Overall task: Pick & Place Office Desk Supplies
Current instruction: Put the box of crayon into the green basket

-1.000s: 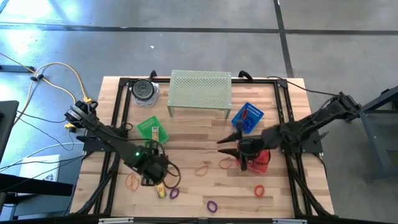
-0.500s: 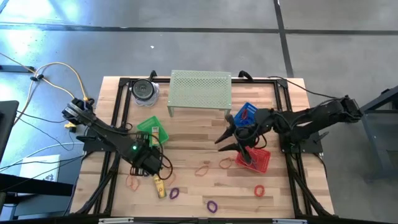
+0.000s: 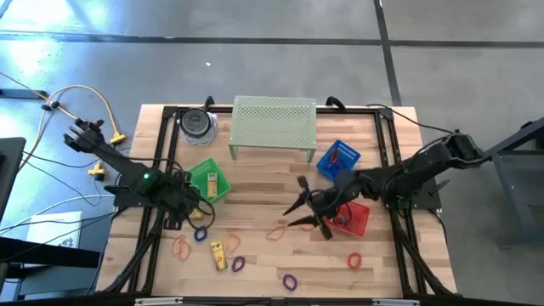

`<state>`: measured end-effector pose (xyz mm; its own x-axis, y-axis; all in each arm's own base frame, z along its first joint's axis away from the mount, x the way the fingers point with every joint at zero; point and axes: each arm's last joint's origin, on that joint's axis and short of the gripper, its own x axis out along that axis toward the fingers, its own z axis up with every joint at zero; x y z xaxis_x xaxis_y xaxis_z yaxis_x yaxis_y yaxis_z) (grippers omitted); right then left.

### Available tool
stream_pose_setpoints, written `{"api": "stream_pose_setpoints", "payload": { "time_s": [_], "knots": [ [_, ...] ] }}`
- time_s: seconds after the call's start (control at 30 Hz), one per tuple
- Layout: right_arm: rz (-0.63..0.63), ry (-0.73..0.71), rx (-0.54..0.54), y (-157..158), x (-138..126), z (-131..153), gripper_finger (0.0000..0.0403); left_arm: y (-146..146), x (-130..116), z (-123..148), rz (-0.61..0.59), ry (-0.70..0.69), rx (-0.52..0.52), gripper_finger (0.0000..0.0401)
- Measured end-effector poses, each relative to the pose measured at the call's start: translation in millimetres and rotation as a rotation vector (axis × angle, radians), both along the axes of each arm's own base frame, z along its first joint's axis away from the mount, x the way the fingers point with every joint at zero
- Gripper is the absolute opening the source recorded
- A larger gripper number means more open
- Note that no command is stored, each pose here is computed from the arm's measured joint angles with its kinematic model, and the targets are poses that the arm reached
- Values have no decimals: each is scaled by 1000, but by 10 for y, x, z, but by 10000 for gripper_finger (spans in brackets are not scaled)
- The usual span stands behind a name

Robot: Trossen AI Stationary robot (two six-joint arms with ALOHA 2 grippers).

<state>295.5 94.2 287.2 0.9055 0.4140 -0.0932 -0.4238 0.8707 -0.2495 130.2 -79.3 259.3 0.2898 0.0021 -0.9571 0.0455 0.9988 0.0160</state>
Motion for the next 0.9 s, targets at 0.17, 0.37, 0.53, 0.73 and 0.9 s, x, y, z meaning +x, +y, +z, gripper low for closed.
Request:
{"api": "stream_pose_setpoints", "payload": {
  "time_s": [0.17, 0.37, 0.53, 0.73, 0.9],
  "knots": [
    [-88, -22, -7, 213, 39, -93, 127, -6, -71, -243, 31, 20, -23, 252],
    [-104, -49, 8, 424, 4, -121, 127, -68, -91, -468, 68, 49, -23, 252],
    [-139, -55, 10, 511, -11, -146, 127, -109, -156, -659, 65, 76, -10, 252],
    [-159, -76, 42, 512, -16, -111, 127, -88, -247, -835, 70, 100, 39, 252],
    [-175, -100, 63, 472, 3, -80, 127, -99, -223, -834, 78, 75, 25, 252]
  ]
}}
